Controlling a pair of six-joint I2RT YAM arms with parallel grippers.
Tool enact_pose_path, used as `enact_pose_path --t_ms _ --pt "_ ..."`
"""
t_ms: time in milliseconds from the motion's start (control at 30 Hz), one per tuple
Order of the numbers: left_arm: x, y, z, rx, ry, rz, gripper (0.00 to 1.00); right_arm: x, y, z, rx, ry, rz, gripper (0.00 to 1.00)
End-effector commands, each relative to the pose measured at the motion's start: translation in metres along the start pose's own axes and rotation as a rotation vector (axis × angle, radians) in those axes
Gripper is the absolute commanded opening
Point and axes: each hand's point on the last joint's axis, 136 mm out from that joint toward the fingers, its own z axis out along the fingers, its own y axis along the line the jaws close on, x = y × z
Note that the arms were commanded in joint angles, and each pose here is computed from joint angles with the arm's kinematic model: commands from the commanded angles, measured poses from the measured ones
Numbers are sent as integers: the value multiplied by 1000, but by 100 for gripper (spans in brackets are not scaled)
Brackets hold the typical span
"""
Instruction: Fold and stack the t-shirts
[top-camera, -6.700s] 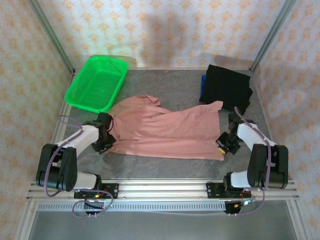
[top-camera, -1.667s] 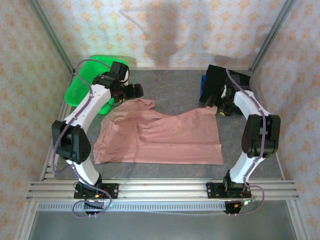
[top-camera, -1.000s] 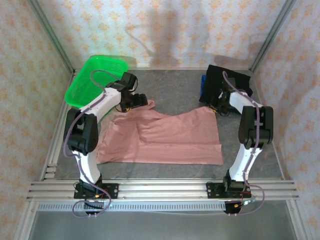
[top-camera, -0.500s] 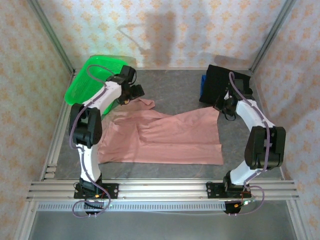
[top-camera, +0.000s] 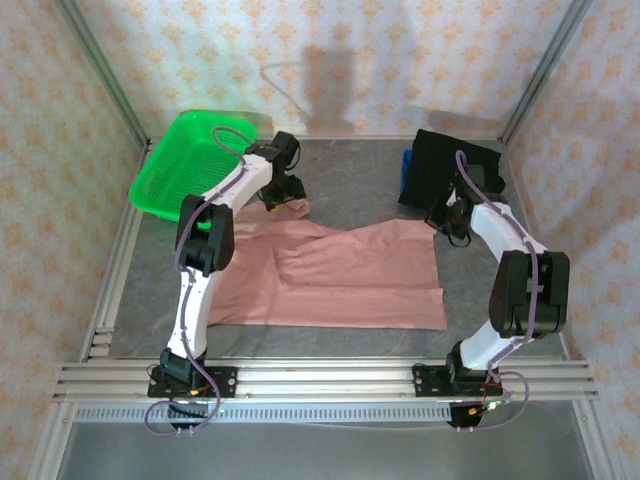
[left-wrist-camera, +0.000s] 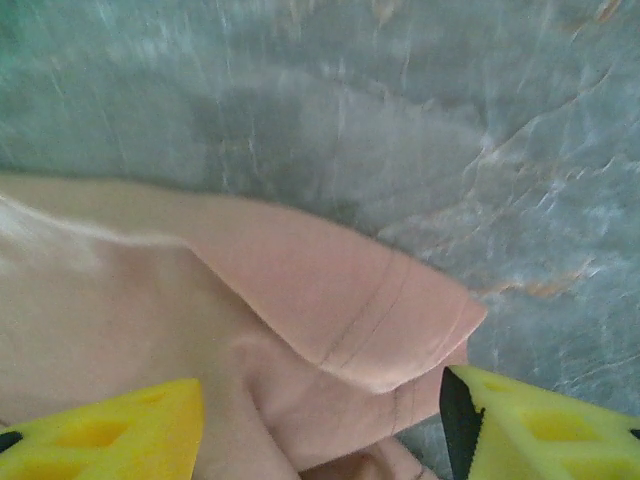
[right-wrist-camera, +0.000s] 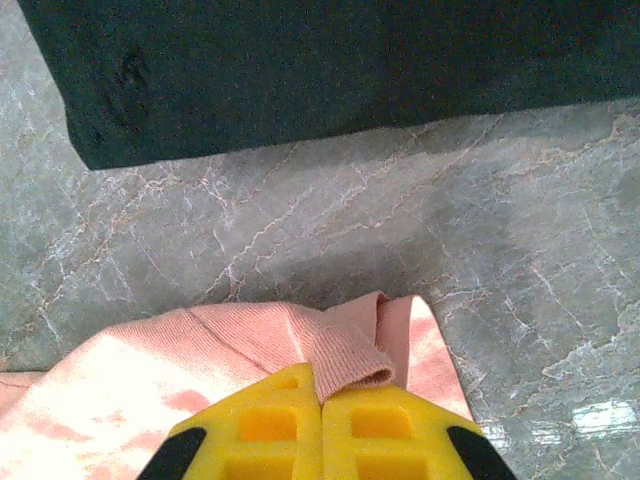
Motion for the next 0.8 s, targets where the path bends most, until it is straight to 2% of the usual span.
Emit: enact_pose_path --t_ms 0,433,600,767 --pt "4 -7 0 56 20 -116 62 8 -5 -3 8 20 9 0" --pt "2 -27 17 152 30 -250 57 16 -8 0 8 38 16 0" --pt "1 -25 -5 150 21 -244 56 16 -7 -2 5 40 12 0" --pt "-5 -11 -34 85 -37 -232 56 16 -5 -2 -3 43 10 0"
